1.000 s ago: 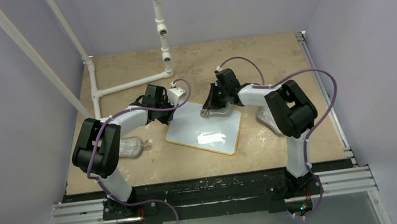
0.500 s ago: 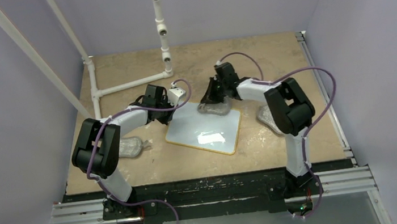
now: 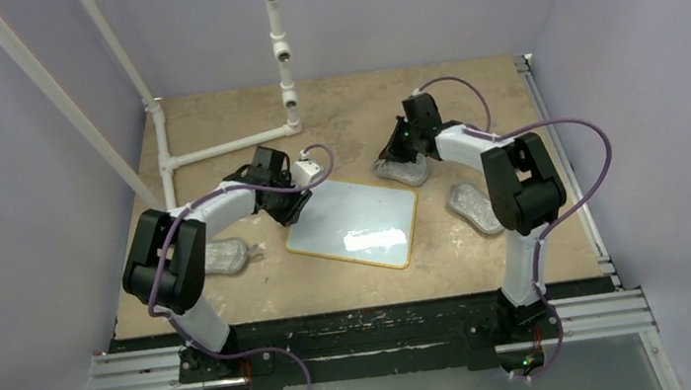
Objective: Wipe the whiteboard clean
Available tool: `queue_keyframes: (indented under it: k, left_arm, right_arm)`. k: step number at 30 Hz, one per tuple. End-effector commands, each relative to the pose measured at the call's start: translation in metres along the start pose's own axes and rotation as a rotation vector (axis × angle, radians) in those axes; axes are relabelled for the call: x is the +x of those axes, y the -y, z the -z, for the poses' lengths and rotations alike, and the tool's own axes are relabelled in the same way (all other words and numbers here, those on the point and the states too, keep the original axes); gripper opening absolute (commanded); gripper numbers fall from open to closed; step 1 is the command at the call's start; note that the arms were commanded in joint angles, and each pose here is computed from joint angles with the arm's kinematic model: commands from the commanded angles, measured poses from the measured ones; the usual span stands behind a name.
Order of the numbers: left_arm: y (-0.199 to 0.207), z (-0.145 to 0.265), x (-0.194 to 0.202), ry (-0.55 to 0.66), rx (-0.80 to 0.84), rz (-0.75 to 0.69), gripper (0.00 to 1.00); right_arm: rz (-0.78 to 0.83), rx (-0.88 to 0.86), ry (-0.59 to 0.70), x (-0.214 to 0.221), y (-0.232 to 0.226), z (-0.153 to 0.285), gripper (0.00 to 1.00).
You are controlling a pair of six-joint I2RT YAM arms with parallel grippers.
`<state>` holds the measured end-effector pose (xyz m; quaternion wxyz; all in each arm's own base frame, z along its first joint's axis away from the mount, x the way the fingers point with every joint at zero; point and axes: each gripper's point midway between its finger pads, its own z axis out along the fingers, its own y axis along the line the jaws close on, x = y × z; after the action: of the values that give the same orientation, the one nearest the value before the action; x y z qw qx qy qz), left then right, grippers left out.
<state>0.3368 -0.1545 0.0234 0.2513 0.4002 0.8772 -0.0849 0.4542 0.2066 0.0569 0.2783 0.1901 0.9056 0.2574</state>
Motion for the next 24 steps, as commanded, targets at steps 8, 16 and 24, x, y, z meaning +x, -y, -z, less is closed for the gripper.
queue_keyframes:
  k: [8,16,24]
  left_arm:
    - [0.027,0.053,0.011,-0.03,0.102,-0.075,0.75]
    - [0.043,0.067,0.036,-0.076,0.115,-0.155,0.87]
    - [0.074,0.065,0.053,-0.082,0.15,-0.216,0.94]
  right_arm:
    - [0.001,0.099,0.114,-0.032,0.008,0.011,0.33]
    - [0.11,0.106,0.172,-0.053,-0.01,0.039,0.85]
    - [0.312,0.031,0.163,-0.019,-0.057,0.067,0.96]
